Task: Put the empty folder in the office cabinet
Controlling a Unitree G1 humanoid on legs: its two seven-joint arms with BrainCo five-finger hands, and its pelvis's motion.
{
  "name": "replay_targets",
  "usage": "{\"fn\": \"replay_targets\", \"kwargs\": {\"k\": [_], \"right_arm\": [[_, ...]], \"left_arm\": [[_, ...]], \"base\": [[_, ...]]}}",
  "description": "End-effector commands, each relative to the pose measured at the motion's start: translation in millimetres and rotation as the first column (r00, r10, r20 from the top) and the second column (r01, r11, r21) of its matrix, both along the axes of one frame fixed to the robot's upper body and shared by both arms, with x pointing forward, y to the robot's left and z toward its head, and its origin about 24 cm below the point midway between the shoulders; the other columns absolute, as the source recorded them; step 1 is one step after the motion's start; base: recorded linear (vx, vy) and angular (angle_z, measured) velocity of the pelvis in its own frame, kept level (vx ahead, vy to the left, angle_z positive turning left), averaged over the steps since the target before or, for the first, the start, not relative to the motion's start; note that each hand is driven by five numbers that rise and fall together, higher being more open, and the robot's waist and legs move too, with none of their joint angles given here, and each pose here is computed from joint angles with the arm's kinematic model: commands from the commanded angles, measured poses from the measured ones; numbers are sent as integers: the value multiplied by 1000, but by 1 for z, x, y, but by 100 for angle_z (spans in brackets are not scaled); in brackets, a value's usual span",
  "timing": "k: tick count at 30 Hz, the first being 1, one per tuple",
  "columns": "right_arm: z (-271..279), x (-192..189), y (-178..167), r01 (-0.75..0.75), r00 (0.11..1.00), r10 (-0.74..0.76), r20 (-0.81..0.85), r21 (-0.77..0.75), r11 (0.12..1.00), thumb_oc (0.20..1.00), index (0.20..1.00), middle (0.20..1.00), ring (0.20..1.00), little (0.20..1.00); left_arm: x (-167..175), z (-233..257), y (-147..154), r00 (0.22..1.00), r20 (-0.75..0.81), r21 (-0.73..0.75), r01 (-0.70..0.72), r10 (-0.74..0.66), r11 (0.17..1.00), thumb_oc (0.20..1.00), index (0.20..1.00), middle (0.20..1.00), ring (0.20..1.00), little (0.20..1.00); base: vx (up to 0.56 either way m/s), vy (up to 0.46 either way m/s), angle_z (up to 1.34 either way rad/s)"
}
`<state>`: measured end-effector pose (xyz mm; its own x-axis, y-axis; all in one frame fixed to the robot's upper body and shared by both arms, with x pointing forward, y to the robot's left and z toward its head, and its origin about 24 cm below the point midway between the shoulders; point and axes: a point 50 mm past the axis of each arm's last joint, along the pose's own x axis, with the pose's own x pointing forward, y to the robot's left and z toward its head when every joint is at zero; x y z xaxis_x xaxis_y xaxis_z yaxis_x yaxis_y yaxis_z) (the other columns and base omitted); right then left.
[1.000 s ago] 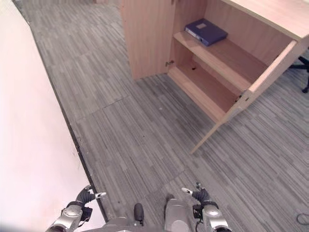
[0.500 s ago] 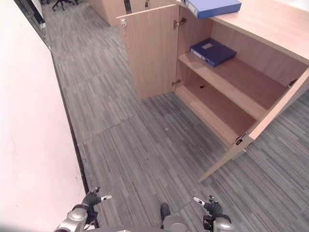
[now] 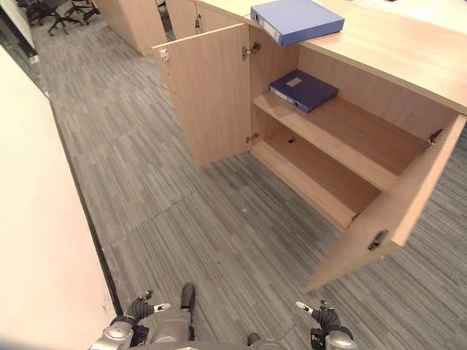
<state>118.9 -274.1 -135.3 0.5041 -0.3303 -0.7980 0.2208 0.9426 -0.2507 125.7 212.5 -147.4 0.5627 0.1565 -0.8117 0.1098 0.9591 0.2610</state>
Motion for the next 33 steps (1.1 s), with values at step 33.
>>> {"fn": "replay_targets", "kwargs": {"k": [33], "right_arm": [[8, 20, 2, 63, 991, -65, 113, 23, 998, 1000, 1000, 1000, 1000, 1000]], "left_arm": [[53, 26, 9, 982, 172, 55, 63, -71, 997, 1000, 1000, 1000, 1000, 1000]], "base": [[178, 175, -13]]}}
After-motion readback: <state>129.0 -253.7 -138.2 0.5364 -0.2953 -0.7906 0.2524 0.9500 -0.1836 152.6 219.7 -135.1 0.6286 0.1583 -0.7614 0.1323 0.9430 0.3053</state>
